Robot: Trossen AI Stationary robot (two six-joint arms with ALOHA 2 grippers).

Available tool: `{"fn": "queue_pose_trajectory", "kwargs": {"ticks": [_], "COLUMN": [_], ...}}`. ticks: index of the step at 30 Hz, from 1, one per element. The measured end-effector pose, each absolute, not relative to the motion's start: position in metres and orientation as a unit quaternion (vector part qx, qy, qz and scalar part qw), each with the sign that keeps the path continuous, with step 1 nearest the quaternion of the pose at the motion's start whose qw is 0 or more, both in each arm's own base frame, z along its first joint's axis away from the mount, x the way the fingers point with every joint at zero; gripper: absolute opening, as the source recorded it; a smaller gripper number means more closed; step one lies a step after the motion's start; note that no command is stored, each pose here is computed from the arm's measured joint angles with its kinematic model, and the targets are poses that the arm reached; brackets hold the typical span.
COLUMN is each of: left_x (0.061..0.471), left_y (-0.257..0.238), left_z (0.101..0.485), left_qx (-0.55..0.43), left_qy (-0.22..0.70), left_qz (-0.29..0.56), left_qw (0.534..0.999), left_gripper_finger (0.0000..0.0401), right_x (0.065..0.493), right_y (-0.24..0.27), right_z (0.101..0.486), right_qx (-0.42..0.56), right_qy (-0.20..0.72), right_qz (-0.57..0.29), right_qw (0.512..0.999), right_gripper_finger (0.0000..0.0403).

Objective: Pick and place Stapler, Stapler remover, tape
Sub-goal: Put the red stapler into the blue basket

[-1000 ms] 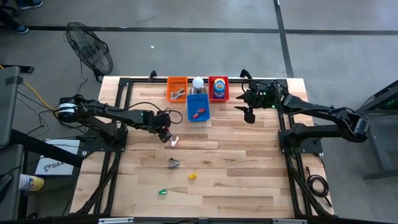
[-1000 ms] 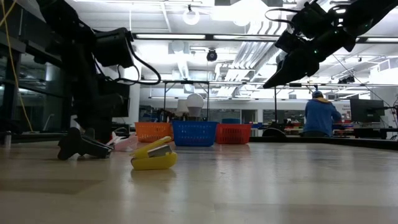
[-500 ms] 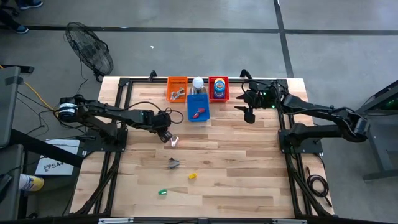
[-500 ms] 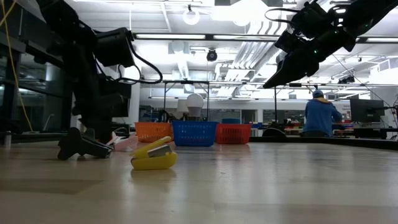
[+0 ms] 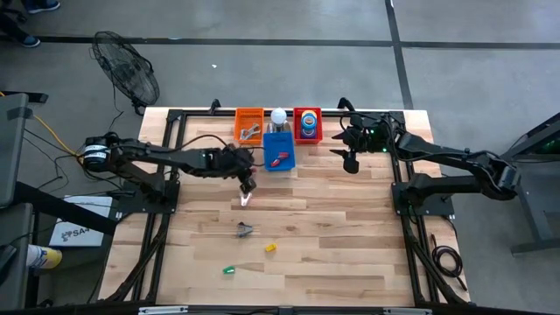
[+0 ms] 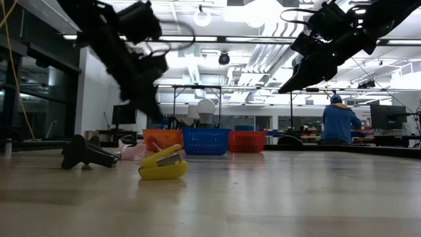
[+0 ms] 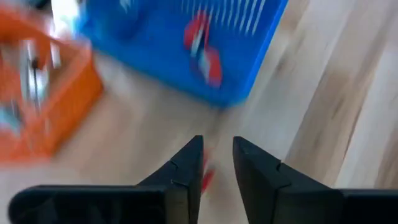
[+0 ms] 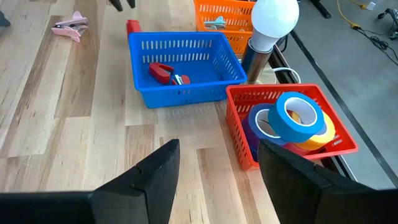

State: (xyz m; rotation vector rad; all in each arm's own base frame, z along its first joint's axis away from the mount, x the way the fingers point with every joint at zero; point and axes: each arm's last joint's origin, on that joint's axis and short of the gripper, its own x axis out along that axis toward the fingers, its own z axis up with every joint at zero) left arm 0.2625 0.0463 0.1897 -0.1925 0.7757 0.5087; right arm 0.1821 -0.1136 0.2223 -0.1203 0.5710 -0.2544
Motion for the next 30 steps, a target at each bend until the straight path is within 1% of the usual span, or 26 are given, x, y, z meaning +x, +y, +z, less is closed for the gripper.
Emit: {"fn": "queue_pose_trajectory", "kwargs": {"ticks": [3, 6, 10, 14, 17, 22, 25, 27, 30], "left_x": [0.270, 0.272, 0.267, 0.260, 0.258, 0.256, 0.258, 0.258, 0.262], "left_y": [0.051, 0.058, 0.064, 0.070, 0.071, 0.069, 0.070, 0.069, 0.071], "left_z": [0.200, 0.207, 0.204, 0.199, 0.197, 0.195, 0.188, 0.178, 0.166], "left_qx": [-0.068, -0.065, -0.068, -0.074, -0.051, -0.005, 0.011, 0.009, 0.010], "left_qy": [0.336, 0.326, 0.362, 0.398, 0.417, 0.440, 0.455, 0.473, 0.490], "left_qz": [0.246, 0.247, 0.234, 0.239, 0.232, 0.193, 0.183, 0.179, 0.176], "left_qw": [0.907, 0.910, 0.900, 0.883, 0.877, 0.877, 0.871, 0.863, 0.854], "left_gripper_finger": [0.0064, 0.0047, 0.0035, 0.0043, 0.0072, 0.0155, 0.0200, 0.0222, 0.0242], "right_x": [0.182, 0.182, 0.182, 0.182, 0.182, 0.182, 0.182, 0.181, 0.181], "right_y": [-0.114, -0.114, -0.113, -0.113, -0.113, -0.113, -0.113, -0.113, -0.112], "right_z": [0.222, 0.222, 0.222, 0.222, 0.222, 0.222, 0.221, 0.221, 0.220], "right_qx": [-0.059, -0.056, -0.052, -0.051, -0.056, -0.058, -0.056, -0.055, -0.057], "right_qy": [0.281, 0.280, 0.281, 0.284, 0.284, 0.284, 0.287, 0.289, 0.291], "right_qz": [-0.125, -0.126, -0.123, -0.122, -0.120, -0.120, -0.119, -0.118, -0.115], "right_qw": [0.950, 0.950, 0.950, 0.950, 0.950, 0.949, 0.949, 0.949, 0.948], "right_gripper_finger": [0.0208, 0.0208, 0.0208, 0.0208, 0.0208, 0.0208, 0.0208, 0.0208, 0.0208]}}
